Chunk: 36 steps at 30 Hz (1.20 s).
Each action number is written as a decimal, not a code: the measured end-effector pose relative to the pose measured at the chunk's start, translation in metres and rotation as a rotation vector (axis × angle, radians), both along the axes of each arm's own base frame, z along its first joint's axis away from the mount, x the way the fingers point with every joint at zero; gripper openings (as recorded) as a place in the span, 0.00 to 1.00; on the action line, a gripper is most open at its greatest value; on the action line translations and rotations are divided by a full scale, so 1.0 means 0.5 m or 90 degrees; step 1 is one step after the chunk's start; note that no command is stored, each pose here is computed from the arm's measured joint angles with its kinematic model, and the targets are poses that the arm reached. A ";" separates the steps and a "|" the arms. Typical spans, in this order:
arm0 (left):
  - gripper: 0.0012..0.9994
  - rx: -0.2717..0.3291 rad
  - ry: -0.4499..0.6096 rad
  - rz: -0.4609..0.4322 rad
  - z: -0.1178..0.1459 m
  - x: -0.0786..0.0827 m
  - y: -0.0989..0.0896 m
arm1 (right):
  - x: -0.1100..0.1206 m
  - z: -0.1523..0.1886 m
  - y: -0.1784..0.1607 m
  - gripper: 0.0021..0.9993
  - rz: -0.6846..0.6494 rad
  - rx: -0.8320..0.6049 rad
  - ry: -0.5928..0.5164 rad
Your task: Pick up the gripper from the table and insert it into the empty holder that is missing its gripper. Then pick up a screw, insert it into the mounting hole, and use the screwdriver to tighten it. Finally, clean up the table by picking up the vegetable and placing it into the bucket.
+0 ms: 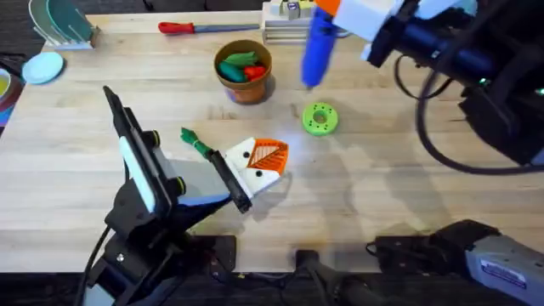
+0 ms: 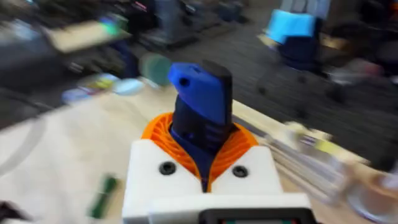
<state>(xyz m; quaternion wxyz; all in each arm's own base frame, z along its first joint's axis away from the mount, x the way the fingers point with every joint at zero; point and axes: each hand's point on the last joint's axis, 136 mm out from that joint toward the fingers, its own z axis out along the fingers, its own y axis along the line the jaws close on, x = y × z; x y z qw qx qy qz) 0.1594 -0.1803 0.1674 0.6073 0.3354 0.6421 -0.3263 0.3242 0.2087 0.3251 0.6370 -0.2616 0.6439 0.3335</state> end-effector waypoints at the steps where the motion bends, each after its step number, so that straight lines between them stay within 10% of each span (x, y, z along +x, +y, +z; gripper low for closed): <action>1: 0.00 0.000 0.000 0.000 0.000 0.000 0.000 | 0.019 -0.017 -0.023 0.02 -0.033 -0.031 -0.005; 11: 0.00 0.000 0.000 0.000 0.000 0.000 0.000 | 0.120 -0.176 -0.233 0.02 -0.310 -0.457 -0.042; 19: 0.00 0.000 0.000 0.000 0.000 0.000 0.000 | 0.142 -0.388 -0.317 0.02 -0.269 -0.825 0.033; 31: 0.00 0.000 0.000 0.000 0.000 0.000 0.000 | 0.127 -0.544 -0.344 0.02 -0.162 -0.974 0.112; 36: 0.00 0.000 0.000 0.000 0.000 0.000 0.000 | 0.111 -0.563 -0.348 0.19 -0.134 -0.994 0.139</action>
